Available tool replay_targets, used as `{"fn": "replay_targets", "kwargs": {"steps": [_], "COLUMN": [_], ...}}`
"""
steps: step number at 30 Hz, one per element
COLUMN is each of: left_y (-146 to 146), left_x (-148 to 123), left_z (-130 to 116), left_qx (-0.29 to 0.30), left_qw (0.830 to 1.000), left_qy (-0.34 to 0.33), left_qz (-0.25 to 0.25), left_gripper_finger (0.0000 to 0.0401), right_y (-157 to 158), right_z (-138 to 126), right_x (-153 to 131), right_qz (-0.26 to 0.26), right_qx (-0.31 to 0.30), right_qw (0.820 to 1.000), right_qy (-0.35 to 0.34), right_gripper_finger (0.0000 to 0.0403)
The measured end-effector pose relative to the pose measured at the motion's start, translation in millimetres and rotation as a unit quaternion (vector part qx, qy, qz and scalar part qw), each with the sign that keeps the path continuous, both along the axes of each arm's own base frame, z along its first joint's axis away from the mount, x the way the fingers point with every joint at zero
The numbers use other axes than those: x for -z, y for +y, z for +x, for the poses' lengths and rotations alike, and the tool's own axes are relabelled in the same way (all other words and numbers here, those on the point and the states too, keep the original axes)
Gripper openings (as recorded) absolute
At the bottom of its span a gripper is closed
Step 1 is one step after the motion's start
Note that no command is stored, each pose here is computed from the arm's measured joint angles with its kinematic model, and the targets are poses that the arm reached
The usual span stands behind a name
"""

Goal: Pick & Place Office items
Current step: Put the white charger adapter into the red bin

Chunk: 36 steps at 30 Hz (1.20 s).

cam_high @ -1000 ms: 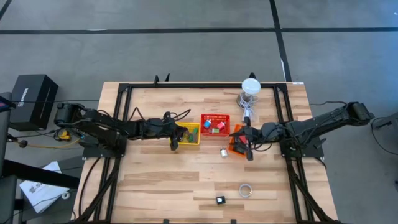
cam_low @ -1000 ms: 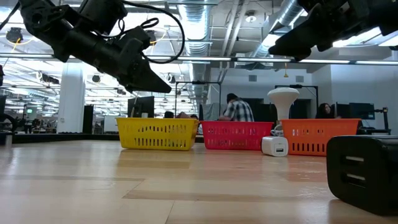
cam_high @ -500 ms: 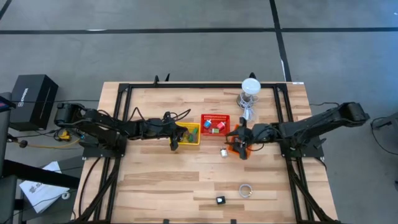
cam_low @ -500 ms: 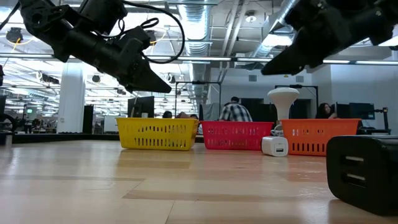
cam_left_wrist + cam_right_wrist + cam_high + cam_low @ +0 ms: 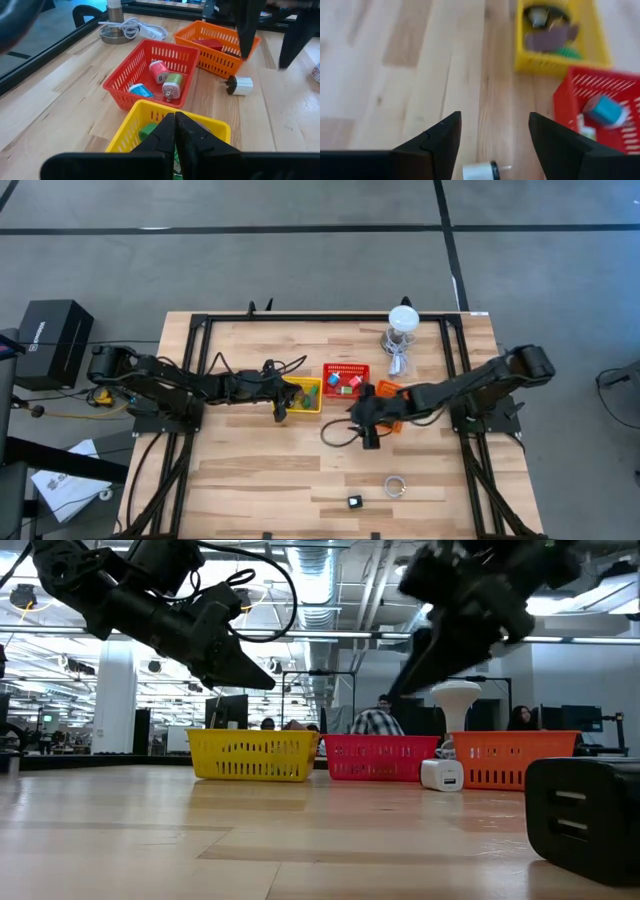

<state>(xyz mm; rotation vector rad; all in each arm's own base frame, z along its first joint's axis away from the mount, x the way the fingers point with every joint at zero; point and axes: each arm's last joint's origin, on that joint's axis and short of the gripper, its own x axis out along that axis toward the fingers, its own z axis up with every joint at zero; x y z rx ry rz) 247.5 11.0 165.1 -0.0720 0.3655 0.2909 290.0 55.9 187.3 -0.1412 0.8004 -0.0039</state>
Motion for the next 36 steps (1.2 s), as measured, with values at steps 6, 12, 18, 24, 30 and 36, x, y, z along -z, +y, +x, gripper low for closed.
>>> {"fn": "replay_targets", "kwargs": {"steps": [6,12,18,24,30,36], "left_y": [0,0,0,0,0,0], "left_x": [0,0,0,0,0,0], "left_z": [0,0,0,0,0,0], "left_qx": [0.0,0.0,0.0,0.0,0.0,0.0], "left_qw": [1.0,1.0,1.0,1.0,1.0,1.0], "left_qy": [0.0,0.0,0.0,0.0,0.0,0.0], "left_qz": [0.0,0.0,0.0,0.0,0.0,0.0], "left_gripper_finger": [0.0006,0.0006,0.0006,0.0006,0.0006,0.0006], "right_y": [5,8,11,11,10,10], "right_z": [24,38,50,50,50,51], "right_x": [13,14,17,21,20,26], "right_qz": [-0.004,-0.04,-0.045,-0.047,-0.044,-0.044], "right_qx": [0.026,0.018,0.015,0.015,0.02,0.021], "right_qw": [0.993,0.967,0.952,0.948,0.949,0.946], "right_qy": [0.119,0.253,0.302,0.314,0.312,0.321], "right_gripper_finger": [0.0225,0.022,0.022,0.0219,0.0219,0.0219]}}
